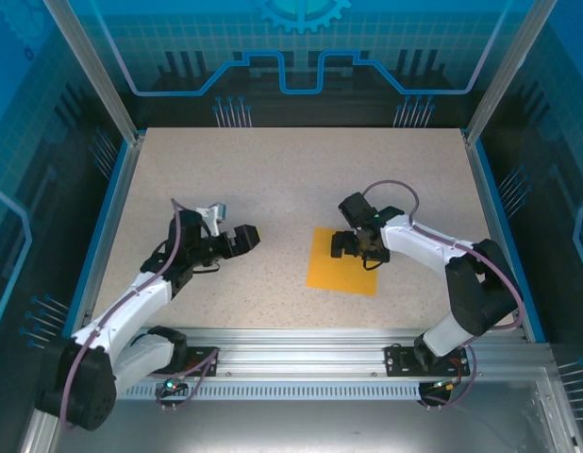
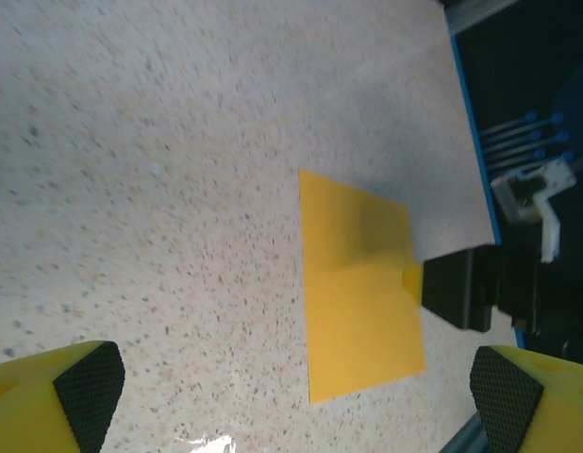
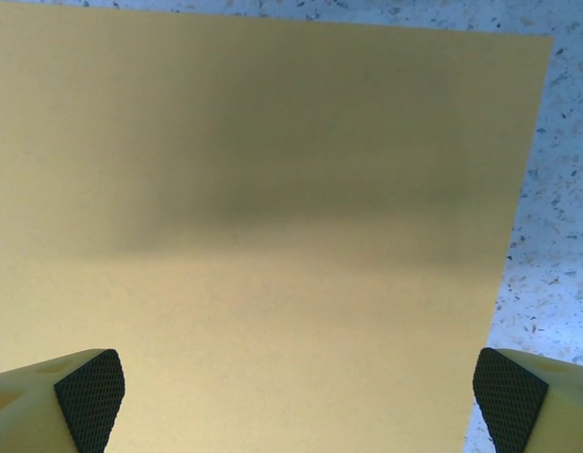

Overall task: Fold a paper plane with a square sheet of paper (pick it up from the middle)
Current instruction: Fold the square sheet of paper in half at the center of the table.

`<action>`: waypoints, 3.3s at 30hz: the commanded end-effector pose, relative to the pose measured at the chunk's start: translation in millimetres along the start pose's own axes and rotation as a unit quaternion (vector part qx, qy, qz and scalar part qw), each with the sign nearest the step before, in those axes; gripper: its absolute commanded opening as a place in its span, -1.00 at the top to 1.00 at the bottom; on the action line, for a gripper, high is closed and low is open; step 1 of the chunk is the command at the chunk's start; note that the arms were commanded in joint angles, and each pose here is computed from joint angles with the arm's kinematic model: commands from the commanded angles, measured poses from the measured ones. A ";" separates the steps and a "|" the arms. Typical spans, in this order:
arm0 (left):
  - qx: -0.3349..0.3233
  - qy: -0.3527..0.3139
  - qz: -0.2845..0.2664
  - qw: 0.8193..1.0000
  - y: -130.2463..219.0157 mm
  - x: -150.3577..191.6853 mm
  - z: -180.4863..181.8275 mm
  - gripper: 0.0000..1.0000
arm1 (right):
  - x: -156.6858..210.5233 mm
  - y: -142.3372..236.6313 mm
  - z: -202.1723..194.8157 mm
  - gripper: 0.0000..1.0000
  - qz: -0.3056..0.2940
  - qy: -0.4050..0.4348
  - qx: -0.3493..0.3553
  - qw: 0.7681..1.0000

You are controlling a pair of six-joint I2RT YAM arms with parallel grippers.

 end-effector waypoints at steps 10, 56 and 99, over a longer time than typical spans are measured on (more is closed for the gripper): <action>-0.021 -0.031 0.044 0.998 -55.4 9.3 -32.8 -0.97 | -1.4 -6.1 4.2 -0.99 0.063 0.039 0.033 0.997; -0.053 -0.017 0.064 0.996 -72.3 10.8 -24.3 -0.97 | 2.8 -22.0 17.2 -0.99 0.099 -0.013 0.003 0.995; -0.067 -0.015 0.073 0.995 -72.9 14.2 -18.9 -0.97 | 14.3 -88.8 28.4 -0.86 0.179 -0.029 0.020 0.983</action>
Point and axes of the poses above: each hand's point on the last joint's axis, 136 mm out from that joint toward the fingers, its own y axis back along the fingers, its own z axis along the line the jaws close on, x = y × z, the point moved 10 cm from there along y, back along the fingers, and after that the axes turned 9 degrees about y, right-handed, at the moved point
